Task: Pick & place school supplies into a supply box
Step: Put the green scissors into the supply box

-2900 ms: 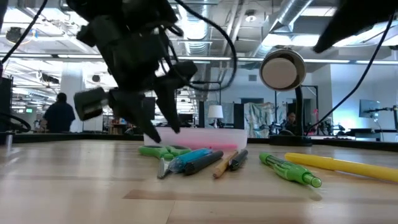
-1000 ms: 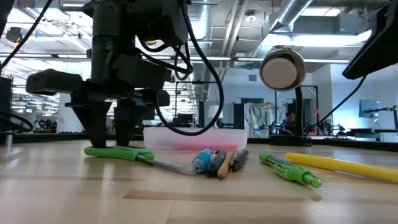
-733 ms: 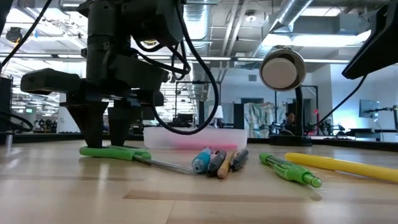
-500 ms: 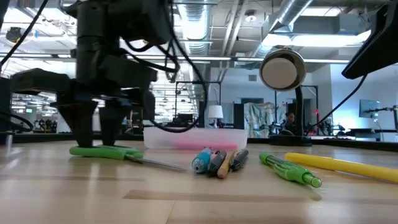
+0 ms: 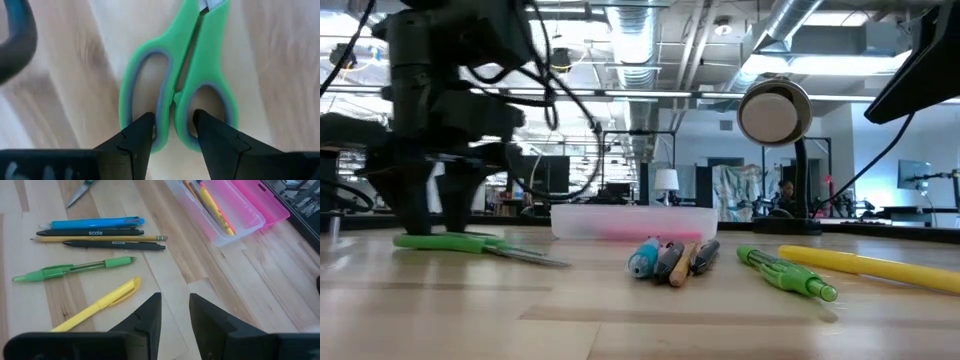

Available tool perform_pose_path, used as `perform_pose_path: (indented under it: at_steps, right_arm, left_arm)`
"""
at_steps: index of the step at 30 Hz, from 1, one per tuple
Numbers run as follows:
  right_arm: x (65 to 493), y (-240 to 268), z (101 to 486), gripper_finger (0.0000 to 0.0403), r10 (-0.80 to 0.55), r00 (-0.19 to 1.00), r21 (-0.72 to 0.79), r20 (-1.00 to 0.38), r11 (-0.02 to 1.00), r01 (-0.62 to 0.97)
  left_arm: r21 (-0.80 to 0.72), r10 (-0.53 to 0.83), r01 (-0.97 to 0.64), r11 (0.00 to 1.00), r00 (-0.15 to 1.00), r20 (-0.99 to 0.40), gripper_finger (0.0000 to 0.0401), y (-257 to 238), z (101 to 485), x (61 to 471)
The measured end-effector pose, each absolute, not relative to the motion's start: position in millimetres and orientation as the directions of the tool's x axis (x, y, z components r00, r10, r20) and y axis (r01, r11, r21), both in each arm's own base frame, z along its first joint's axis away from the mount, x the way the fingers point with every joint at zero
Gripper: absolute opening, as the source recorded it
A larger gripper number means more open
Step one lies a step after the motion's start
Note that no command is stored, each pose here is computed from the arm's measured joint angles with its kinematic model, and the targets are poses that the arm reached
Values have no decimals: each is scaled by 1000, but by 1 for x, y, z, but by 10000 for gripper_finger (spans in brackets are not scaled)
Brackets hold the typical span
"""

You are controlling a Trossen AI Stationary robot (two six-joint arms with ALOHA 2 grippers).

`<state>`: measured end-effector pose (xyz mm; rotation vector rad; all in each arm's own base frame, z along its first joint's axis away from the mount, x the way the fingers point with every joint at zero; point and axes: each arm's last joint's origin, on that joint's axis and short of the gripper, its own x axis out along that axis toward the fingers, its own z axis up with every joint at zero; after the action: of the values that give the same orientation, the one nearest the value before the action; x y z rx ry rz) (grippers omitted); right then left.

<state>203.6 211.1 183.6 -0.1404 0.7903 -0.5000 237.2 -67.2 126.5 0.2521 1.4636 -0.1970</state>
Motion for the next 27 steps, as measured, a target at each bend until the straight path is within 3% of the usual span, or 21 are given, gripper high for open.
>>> perform_pose_path:
  at_steps: [8,18,27]
  right_arm:
    - [205,210,184,95,-486,596,-306,-639,872,382]
    - [205,210,184,95,-493,605,-310,-626,869,387]
    - [210,206,184,95,-502,600,-321,-622,863,389]
  left_arm:
    - [80,60,201,976,101,-993,148,-55,135,202]
    - [101,80,196,975,113,-990,146,-54,138,200]
    - [86,67,200,976,96,-993,72,-54,136,201]
